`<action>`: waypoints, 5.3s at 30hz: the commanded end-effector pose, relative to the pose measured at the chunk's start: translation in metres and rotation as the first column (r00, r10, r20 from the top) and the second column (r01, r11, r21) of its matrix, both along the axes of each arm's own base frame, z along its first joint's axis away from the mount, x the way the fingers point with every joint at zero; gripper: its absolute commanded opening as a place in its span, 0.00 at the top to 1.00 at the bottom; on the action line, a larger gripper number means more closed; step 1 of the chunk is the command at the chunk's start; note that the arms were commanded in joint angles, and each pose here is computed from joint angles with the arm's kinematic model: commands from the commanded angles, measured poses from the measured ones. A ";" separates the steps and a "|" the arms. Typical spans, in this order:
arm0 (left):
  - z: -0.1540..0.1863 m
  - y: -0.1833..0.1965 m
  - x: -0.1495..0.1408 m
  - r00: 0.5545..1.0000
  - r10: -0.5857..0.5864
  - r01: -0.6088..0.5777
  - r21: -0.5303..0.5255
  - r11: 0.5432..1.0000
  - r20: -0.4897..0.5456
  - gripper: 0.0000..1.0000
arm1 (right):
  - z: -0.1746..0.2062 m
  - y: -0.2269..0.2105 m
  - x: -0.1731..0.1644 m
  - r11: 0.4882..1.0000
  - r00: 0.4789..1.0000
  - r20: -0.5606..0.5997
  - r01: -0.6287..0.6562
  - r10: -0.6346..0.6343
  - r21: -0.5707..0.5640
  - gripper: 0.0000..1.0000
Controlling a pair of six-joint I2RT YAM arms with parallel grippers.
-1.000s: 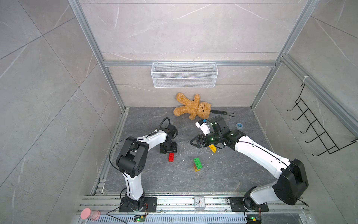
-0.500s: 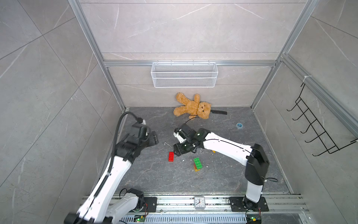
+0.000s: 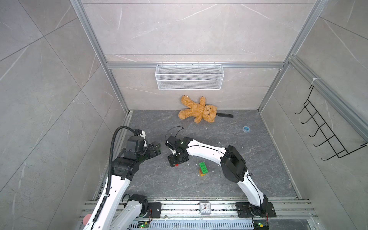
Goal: Assemble an ice cream with lego
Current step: Pick up the lego brick from the center of the board, then assemble the lego brick with the lego brick.
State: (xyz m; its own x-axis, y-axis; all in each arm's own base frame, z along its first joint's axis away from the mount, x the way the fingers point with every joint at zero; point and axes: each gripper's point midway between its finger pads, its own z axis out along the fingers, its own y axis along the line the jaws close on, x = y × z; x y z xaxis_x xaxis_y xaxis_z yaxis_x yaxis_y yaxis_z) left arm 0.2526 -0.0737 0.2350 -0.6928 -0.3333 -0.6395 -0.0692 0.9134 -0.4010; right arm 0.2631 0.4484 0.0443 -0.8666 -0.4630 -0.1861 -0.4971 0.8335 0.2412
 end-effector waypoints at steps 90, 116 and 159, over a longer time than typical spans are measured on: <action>-0.092 -0.112 0.006 0.931 -0.355 0.339 -0.160 0.927 -0.082 0.59 | 0.079 -0.172 -0.057 0.955 0.980 0.036 0.199 -0.196 -0.218 0.69; -0.091 -0.107 0.005 0.937 -0.338 0.325 -0.140 0.935 -0.085 0.39 | 0.065 -0.177 -0.065 0.945 0.984 0.026 0.174 -0.174 -0.277 0.70; -0.080 -0.100 0.000 0.941 -0.329 0.319 -0.112 0.941 -0.082 0.37 | 0.053 -0.187 -0.069 0.933 0.979 -0.089 0.145 -0.183 -0.329 0.76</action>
